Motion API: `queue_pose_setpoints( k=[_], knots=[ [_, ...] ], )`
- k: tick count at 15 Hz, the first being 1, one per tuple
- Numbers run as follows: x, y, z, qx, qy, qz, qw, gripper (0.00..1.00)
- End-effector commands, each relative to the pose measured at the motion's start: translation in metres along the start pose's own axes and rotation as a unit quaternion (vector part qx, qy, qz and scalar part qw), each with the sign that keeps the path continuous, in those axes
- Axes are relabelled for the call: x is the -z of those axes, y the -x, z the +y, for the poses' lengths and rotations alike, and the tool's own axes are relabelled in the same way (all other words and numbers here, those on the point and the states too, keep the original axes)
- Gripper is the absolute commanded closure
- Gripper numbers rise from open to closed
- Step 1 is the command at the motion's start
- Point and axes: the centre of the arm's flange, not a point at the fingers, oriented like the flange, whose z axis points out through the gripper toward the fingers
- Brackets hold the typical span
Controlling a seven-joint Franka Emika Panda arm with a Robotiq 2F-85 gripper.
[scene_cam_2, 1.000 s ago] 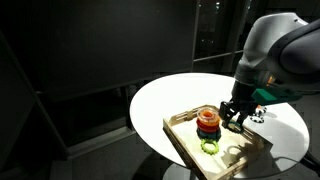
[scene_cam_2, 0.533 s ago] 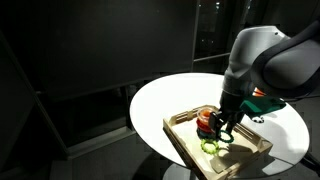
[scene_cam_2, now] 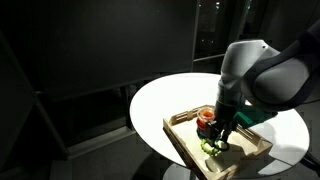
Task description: Pick up the green ring on the table and drop it in the wooden tray on top of the light green ring
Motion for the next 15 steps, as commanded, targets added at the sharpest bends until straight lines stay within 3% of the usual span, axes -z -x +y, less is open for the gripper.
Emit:
queue_pose_setpoints(
  k=[1,3,4,6,11,15],
  knots=[
    [-0.007,-0.011,-0.004,0.011,0.011,0.008,0.9998,0.58],
    [-0.010,-0.013,-0.004,0.014,0.015,0.008,0.9998,0.57],
    [-0.011,-0.013,-0.003,0.015,0.017,0.008,0.9997,0.15],
    [-0.012,-0.015,-0.002,0.015,0.017,0.007,0.9997,0.01],
    [-0.004,-0.013,0.002,0.023,0.010,-0.010,0.9996,0.00],
    [0.003,-0.004,0.008,0.038,0.027,-0.040,0.9981,0.00]
  ],
)
